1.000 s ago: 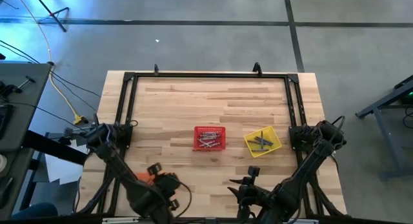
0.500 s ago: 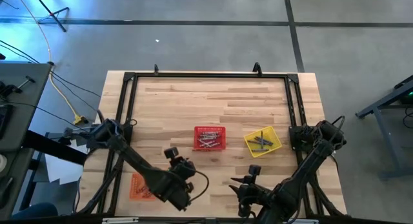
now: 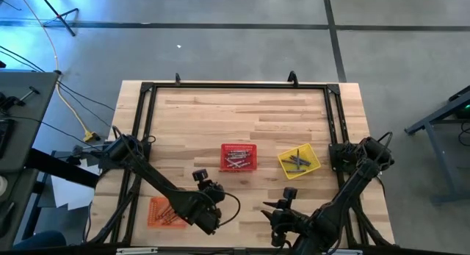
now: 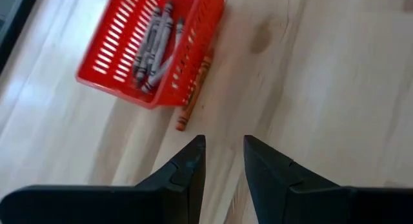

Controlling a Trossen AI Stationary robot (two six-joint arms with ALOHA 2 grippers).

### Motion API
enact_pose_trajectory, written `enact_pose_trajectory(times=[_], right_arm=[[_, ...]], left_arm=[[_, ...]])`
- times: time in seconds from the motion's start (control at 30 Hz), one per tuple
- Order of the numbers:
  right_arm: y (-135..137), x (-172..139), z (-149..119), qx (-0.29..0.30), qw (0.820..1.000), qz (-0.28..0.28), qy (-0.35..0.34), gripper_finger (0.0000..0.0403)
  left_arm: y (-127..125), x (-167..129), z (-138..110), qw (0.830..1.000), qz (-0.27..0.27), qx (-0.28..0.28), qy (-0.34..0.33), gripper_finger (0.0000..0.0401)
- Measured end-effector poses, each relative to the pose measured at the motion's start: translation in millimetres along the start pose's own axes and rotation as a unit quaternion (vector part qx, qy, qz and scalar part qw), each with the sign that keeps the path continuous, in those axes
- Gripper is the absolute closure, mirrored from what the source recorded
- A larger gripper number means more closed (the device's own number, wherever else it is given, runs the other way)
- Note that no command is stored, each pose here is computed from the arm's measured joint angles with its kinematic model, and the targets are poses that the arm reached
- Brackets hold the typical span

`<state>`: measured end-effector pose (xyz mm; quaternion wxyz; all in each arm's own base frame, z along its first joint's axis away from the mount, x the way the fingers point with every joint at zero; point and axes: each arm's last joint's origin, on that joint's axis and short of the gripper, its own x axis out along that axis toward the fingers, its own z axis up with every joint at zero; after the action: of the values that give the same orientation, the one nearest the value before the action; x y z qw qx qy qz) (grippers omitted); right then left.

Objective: Sort crayons
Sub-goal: Put the orange crayon into the orange bin

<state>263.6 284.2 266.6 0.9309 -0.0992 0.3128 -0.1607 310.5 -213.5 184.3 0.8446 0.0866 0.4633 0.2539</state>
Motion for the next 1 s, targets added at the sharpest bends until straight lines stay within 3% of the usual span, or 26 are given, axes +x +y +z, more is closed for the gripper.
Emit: enact_pose_trajectory(times=[0.2, 0.43, 0.77, 1.0], right_arm=[[0, 0, 0, 0.001, 1.000, 0.000, 0.000, 0.0291], [0, 0, 0, 0.001, 1.000, -0.001, 0.000, 0.0291], [-6, 10, 5, 0.008, 1.000, -0.013, 0.005, 0.0291], [-13, 20, 9, 0.014, 0.999, -0.015, 0.026, 0.0291]], left_arm=[[4, 5, -9, 1.000, -0.016, -0.013, -0.006, 0.0306], [26, -4, -19, 0.996, -0.058, -0.053, -0.036, 0.0306], [58, 9, -46, 0.965, -0.214, -0.107, -0.104, 0.0306], [83, 39, -63, 0.971, -0.189, -0.117, -0.088, 0.0306]])
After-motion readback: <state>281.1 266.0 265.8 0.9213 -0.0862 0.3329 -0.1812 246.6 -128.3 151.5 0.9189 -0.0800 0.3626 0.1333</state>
